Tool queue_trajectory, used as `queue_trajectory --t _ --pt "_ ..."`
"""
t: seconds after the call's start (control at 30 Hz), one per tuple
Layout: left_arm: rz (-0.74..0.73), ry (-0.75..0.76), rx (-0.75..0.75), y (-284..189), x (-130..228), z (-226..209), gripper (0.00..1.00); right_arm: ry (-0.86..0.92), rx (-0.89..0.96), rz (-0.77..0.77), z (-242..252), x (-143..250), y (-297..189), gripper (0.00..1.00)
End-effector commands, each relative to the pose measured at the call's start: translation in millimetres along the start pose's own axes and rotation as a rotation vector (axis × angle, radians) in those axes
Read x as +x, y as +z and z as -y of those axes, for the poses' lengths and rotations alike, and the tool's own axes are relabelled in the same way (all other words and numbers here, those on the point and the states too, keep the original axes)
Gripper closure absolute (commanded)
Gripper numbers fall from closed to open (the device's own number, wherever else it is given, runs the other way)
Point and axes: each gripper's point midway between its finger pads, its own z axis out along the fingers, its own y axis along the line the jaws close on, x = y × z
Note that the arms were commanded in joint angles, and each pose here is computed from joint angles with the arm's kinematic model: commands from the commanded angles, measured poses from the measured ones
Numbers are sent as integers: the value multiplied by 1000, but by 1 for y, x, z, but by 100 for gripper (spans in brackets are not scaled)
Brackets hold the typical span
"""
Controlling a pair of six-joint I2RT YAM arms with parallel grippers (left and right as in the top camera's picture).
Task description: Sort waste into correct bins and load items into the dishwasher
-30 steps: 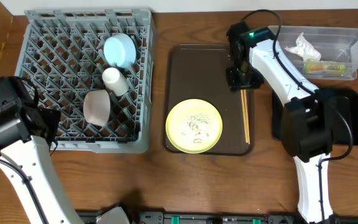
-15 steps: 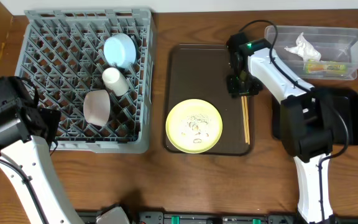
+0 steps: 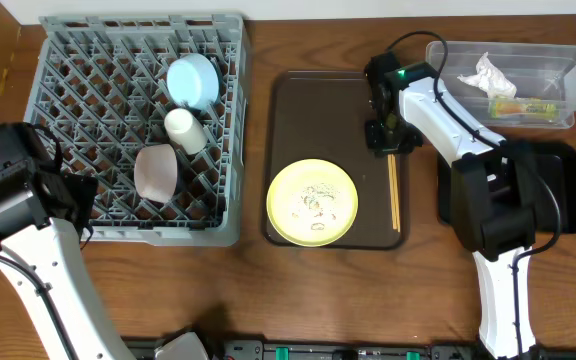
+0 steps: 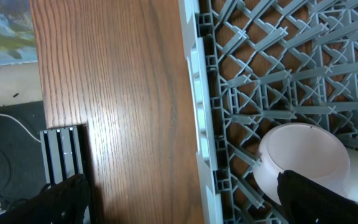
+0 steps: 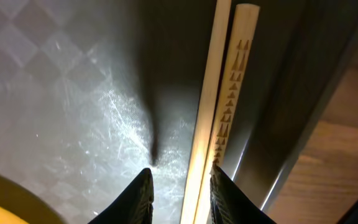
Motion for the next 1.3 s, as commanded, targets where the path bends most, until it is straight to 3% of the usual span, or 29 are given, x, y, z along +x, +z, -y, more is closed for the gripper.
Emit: queue_trajectory --t 0.0,0.33,0.43,1.27 --pt "16 -13 2 -4 -4 -2 2 15 -41 3 -9 0 -8 71" --pt "16 -13 2 -4 -4 -2 2 7 -40 1 -13 1 -10 66" --pt "16 -13 2 -4 -4 -2 2 1 -37 -8 -15 4 -9 55" --pt "16 -14 2 -4 -4 -2 2 15 -54 -64 -20 19 -9 63"
